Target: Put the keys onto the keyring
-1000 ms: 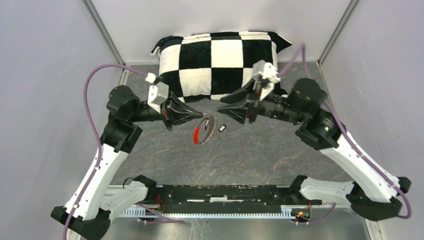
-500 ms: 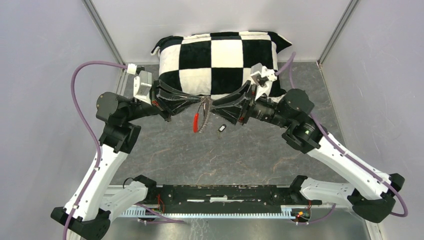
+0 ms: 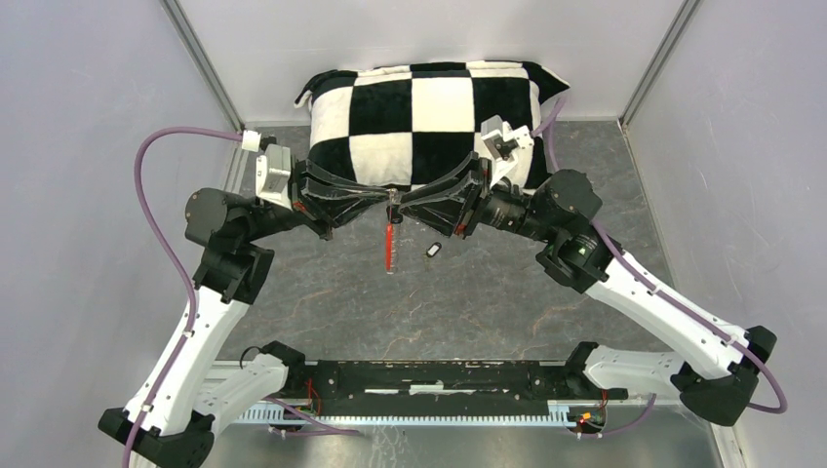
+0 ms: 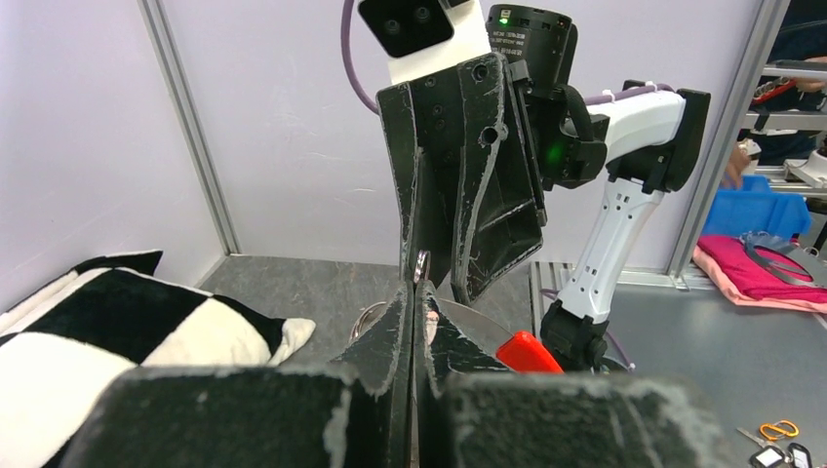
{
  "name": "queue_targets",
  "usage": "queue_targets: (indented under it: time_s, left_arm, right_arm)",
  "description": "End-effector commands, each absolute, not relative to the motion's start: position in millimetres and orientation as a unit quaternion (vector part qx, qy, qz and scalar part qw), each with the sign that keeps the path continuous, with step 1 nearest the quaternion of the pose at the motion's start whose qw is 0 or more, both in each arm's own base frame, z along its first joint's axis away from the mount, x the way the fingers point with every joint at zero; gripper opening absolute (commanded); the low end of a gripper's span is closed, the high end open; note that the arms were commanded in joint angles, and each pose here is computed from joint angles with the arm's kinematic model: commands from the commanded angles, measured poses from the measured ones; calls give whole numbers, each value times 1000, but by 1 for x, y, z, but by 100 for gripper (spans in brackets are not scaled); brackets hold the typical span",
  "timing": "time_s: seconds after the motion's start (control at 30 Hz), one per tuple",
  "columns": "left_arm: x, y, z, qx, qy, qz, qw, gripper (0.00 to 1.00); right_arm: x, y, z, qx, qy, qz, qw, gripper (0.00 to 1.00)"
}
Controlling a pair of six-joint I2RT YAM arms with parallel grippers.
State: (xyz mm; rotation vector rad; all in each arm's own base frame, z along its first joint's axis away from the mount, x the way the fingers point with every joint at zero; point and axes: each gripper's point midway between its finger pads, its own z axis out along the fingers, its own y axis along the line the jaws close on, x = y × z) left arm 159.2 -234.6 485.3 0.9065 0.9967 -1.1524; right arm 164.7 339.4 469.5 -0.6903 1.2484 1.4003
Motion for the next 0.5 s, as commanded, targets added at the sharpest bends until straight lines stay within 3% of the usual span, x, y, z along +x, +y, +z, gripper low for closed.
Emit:
queue_targets:
  time_s: [0.0, 0.3, 0.47]
  left_arm:
    - [149, -232, 493, 403, 414, -504, 642, 2]
    - [148, -234, 483, 422, 409, -497, 638, 2]
    - [150, -232, 480, 425, 411, -485, 644, 2]
  right_arm:
    - [159, 343, 475, -304, 515, 603, 528, 31]
    - [156, 353, 467, -352, 532, 589, 496, 29]
    - [174, 327, 468, -354, 561, 520, 539, 45]
